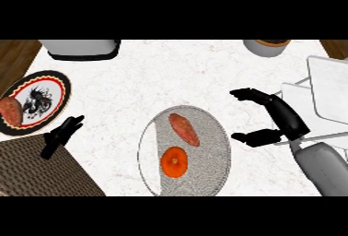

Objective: Pick the squash from the placemat and place it in the tiered shelf

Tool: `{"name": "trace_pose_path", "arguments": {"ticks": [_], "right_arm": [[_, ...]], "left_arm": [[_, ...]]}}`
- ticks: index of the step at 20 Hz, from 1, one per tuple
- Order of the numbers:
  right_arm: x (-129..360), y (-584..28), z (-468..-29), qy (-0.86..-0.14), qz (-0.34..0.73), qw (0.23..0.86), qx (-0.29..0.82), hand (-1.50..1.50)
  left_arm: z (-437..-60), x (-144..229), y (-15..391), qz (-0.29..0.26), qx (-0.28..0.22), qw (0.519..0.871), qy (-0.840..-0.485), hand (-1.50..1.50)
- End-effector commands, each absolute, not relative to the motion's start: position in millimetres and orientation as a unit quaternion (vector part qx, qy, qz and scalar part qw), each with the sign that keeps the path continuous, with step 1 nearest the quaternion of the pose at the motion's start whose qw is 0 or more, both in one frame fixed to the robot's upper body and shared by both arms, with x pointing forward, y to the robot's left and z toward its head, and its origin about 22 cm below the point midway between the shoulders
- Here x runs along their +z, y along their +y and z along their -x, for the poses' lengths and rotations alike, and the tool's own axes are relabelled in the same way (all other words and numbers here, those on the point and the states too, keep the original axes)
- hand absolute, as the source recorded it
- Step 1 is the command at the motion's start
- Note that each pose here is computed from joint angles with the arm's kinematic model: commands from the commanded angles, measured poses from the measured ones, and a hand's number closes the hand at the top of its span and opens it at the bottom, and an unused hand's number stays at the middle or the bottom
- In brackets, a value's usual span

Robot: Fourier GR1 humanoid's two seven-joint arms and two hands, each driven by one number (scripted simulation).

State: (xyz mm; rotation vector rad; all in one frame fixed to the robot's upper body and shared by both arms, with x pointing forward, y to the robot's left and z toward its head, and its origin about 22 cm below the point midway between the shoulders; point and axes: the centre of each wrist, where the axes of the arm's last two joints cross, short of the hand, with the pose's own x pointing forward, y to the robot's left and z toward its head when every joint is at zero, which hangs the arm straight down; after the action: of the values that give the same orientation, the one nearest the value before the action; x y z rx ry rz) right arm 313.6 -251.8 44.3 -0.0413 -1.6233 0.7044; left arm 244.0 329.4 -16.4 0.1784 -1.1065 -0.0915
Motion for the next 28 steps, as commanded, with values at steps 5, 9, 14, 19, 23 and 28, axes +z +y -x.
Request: {"name": "trace_pose_path", "arguments": {"ticks": [5,9,14,19,23,28], "right_arm": [[96,-232,-308,-0.655,-0.048,0.615,0.436,-1.50],[129,-207,-280,-0.629,-0.037,0.609,0.482,-1.50],[151,-158,-270,-0.593,0.026,0.628,0.503,-1.50],[152,-99,-255,-0.581,0.074,0.641,0.496,-1.50],[125,-65,-251,-0.552,0.127,0.640,0.520,-1.50],[124,-44,-243,-0.518,0.140,0.655,0.533,-1.50]], "left_arm": [[-248,-24,300,-0.036,0.022,0.849,-0.527,0.00],[-237,-20,312,-0.039,0.020,0.851,-0.524,0.00],[-256,-21,301,-0.047,0.026,0.852,-0.520,0.00],[-244,-25,290,-0.046,0.008,0.849,-0.527,0.00],[-250,-29,289,-0.045,0.011,0.852,-0.521,0.00],[-235,-15,299,-0.041,0.015,0.847,-0.530,0.00]]}}
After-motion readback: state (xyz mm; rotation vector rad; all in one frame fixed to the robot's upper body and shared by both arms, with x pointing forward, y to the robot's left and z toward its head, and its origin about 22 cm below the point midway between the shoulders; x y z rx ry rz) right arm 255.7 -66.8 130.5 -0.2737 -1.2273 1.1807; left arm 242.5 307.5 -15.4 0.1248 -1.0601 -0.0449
